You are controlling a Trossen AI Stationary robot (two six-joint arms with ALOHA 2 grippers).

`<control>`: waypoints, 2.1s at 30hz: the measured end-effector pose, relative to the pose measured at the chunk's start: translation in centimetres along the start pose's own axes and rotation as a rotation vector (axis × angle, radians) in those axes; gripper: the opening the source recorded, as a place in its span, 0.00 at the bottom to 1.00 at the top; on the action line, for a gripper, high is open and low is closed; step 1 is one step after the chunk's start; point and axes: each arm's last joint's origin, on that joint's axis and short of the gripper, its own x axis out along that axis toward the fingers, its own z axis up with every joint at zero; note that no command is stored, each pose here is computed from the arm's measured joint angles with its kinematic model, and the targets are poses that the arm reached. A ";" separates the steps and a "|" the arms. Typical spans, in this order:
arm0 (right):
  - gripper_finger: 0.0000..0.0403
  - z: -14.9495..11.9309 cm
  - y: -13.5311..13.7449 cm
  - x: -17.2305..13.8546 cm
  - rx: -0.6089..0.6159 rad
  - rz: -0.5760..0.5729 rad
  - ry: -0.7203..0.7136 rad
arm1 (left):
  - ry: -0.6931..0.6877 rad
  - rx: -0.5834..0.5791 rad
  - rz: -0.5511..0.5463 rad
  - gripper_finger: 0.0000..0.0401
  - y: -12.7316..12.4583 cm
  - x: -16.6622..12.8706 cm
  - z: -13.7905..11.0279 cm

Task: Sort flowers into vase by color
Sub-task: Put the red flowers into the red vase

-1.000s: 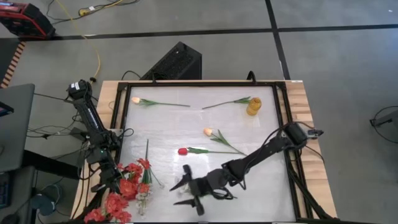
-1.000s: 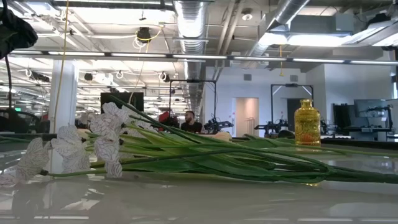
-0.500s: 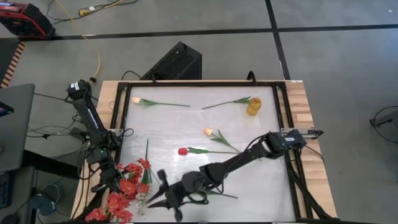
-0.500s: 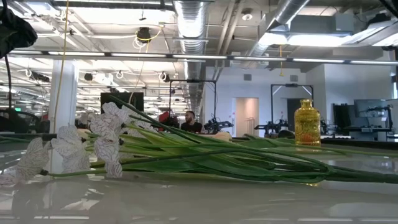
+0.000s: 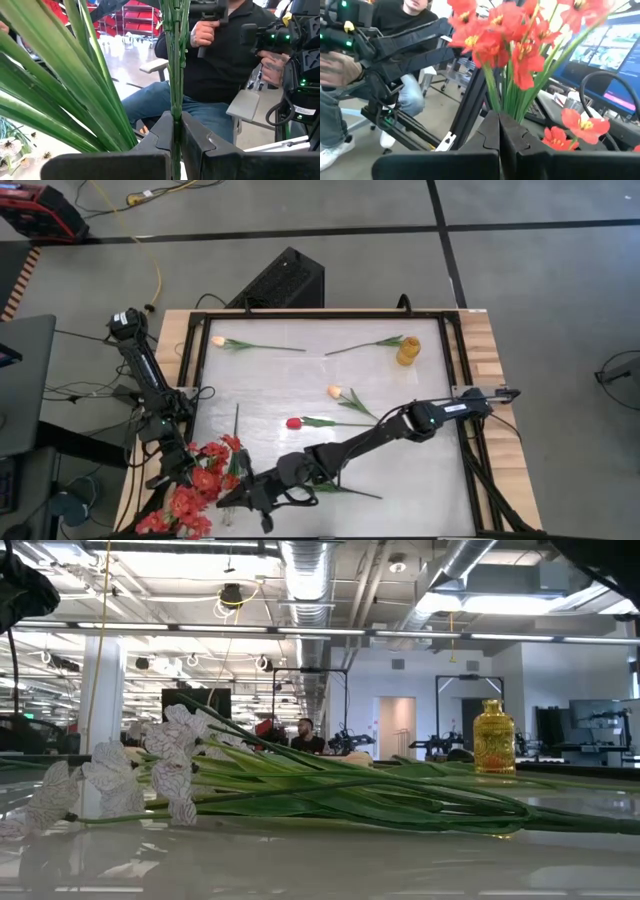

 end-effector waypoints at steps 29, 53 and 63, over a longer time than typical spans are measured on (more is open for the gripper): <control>0.04 0.6 -1.1 -0.1 -0.194 0.130 -0.138 | -0.003 -0.068 0.079 0.00 0.2 0.0 0.0; 0.04 0.2 -1.8 -0.1 -0.213 0.120 -0.122 | -0.021 -0.156 0.170 0.04 0.5 0.0 0.0; 0.04 0.2 -1.9 -0.1 -0.212 0.116 -0.120 | -0.008 -0.212 0.131 0.15 0.4 0.0 -0.1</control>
